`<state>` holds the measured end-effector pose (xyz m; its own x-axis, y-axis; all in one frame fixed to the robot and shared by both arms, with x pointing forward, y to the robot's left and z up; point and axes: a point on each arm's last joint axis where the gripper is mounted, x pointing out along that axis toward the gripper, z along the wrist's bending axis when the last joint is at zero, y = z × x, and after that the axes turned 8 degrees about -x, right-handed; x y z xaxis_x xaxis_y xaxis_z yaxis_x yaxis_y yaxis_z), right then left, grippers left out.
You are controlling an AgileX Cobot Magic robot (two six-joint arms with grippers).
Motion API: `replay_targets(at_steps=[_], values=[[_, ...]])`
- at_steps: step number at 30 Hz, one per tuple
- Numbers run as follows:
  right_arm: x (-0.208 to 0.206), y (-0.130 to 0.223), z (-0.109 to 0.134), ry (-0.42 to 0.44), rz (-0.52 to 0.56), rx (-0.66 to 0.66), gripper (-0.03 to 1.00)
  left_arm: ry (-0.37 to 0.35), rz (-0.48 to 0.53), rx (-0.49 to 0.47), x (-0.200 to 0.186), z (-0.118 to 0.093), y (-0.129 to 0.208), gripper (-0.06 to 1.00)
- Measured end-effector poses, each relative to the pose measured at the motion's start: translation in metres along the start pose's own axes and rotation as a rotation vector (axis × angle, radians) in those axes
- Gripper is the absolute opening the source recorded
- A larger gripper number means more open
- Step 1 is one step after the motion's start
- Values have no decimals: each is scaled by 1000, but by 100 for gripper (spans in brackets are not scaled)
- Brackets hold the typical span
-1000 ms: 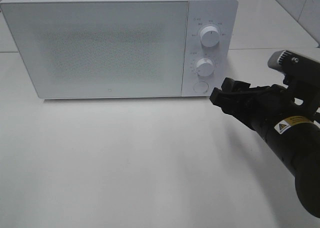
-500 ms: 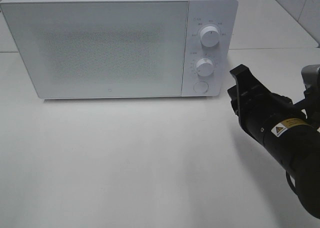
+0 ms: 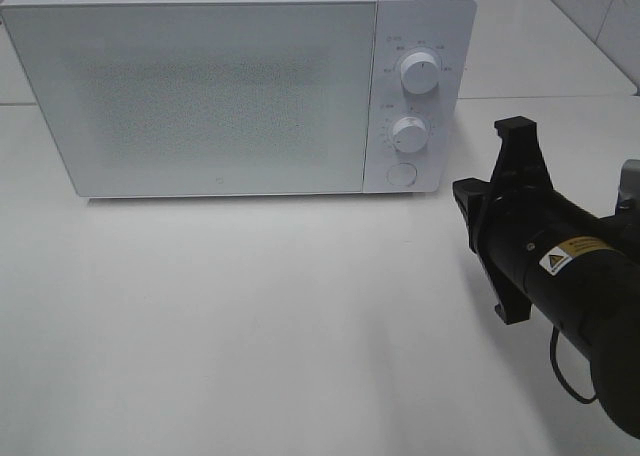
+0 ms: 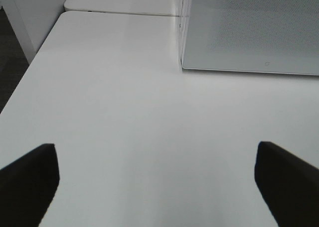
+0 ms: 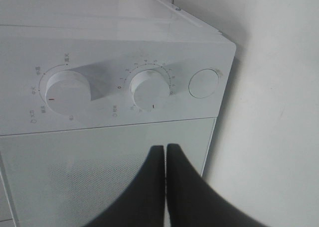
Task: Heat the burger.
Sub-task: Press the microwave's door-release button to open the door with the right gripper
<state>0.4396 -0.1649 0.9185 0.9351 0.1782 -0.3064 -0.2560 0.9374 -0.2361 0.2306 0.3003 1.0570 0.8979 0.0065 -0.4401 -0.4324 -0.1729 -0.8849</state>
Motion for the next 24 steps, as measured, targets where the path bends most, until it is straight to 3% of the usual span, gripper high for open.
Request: replay_targets(at_steps=[9,24], values=[[11,9,-10,57,10,58,1,0,0,0,0,0,0,99],[46,34,-8,68,42,87,1,0,0,0,0,0,0,99]])
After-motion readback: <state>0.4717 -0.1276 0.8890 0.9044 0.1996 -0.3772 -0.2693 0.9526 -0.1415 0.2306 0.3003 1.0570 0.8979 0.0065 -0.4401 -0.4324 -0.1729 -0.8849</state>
